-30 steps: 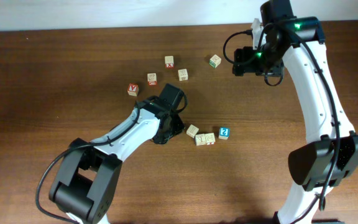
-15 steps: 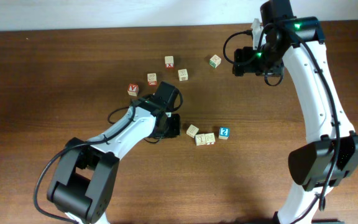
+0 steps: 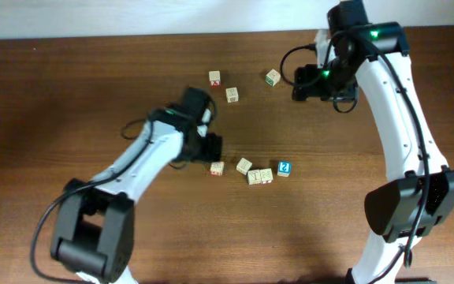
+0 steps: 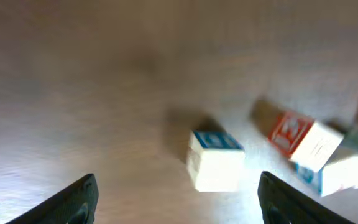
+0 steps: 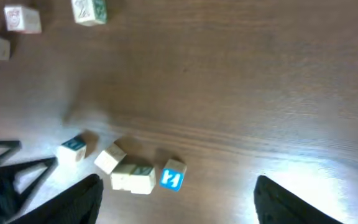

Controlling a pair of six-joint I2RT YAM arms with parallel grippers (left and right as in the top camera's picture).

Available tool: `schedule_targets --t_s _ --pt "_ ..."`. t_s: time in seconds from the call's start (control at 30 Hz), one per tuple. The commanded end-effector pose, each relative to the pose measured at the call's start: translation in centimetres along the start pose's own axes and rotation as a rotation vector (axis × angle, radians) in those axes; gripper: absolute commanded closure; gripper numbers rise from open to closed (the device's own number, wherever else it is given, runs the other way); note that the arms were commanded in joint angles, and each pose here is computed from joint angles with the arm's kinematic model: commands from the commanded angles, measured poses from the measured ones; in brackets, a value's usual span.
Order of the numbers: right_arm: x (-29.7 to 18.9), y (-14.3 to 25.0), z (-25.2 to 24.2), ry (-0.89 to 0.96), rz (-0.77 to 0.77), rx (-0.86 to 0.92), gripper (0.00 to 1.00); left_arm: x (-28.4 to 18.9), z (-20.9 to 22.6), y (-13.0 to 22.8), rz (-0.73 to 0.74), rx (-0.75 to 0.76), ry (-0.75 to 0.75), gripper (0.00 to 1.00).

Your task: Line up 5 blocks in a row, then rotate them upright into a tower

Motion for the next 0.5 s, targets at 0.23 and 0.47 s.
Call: schedule_targets --t_s 0.23,0.47 --pt "9.0 6.9 9.4 -0.028 0.175 -0.120 0.36 -11.6 10.8 -7.5 -0.342 -0.153 -0.097 0.01" --pt "13.9 9.5 10.1 0.016 0.181 0.021 0.39 -11.8 12.3 -7.5 -0.348 -0.185 -0.108 0.01"
Point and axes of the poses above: each gripper's point midway between its finger pads, its own x axis out along the fingers, its own z axis along the line the jaws close on, y = z × x, the point moved 1 cm from there along -x, back along the fingers, and after that the axes turned 1 degree about -x, right-handed, at the moved point
